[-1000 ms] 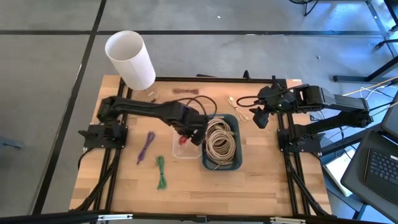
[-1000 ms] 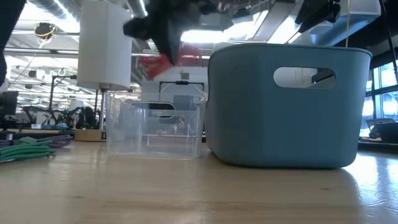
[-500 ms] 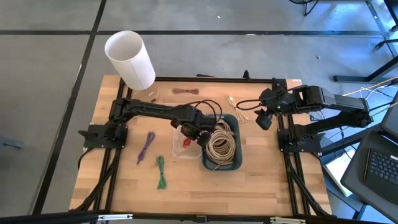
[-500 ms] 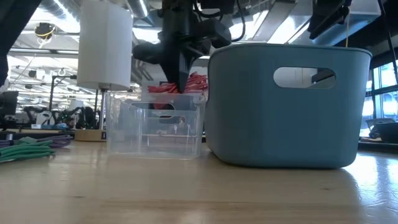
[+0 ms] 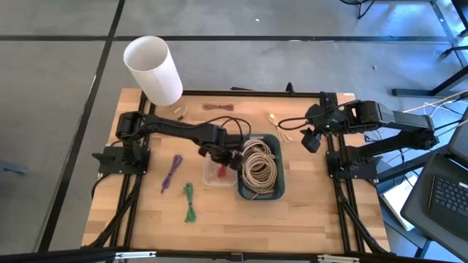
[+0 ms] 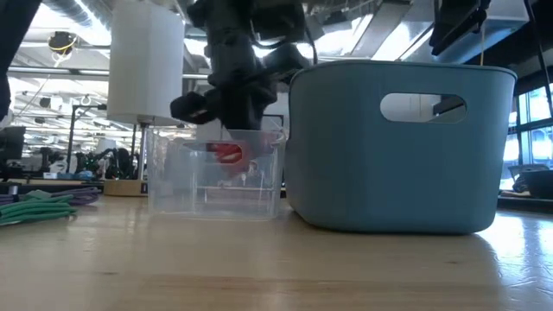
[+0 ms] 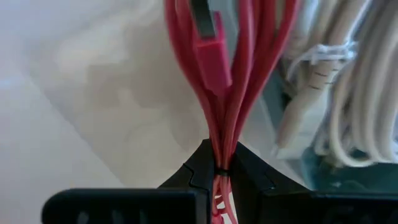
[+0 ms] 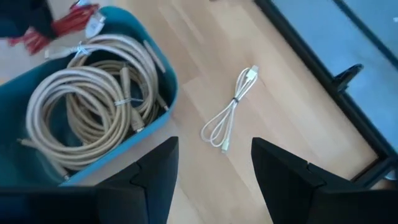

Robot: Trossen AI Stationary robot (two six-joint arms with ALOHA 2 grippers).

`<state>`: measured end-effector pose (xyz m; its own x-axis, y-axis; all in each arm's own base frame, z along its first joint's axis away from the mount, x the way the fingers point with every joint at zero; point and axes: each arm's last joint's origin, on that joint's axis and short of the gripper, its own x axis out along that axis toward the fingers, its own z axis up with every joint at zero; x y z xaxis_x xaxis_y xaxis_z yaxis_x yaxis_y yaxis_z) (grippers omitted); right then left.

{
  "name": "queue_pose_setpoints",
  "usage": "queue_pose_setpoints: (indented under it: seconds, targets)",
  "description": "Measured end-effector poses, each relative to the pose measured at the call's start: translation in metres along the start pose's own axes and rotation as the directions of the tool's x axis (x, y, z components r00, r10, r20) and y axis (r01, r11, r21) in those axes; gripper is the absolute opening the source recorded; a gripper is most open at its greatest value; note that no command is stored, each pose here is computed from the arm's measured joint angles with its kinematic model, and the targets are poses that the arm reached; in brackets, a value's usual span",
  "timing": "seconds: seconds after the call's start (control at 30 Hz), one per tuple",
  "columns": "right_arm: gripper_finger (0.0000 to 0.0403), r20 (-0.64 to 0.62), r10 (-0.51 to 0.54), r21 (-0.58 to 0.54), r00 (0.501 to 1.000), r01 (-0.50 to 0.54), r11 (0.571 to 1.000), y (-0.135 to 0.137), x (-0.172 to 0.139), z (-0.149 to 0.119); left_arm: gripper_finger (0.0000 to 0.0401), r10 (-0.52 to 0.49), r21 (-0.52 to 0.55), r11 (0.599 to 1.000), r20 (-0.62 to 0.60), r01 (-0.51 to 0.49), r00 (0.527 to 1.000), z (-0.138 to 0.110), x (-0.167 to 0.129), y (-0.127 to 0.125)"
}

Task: Pick & Place USB Port
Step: Put the red charger cable into the white transparent bin

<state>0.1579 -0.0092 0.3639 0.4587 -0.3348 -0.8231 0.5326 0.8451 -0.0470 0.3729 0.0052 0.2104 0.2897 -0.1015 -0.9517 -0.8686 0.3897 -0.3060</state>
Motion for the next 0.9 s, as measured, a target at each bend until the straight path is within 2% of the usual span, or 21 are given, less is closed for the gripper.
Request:
queue_pose_setpoints:
  seconds: [0.07,0.4,0.9]
  targets:
    - [0.0206,0.008,-0.013,0.003,1.000,0.013,1.000,0.000,0.000,0.000,0.0023,-0.014,-0.015,1.000,-0.028,0.013,1.000,-0.001,0.002,0.001]
    - [0.0206,0.018,-0.008,0.008,1.000,0.008,1.000,0.000,0.000,0.001,0.0023,0.073,-0.020,0.997,-0.103,-0.076,0.992,-0.007,0.023,0.021]
    - [0.0206,0.038,0.002,0.017,0.999,-0.002,1.000,0.001,0.000,0.003,0.0023,0.054,-0.033,0.998,-0.092,-0.057,0.994,-0.002,0.035,0.032]
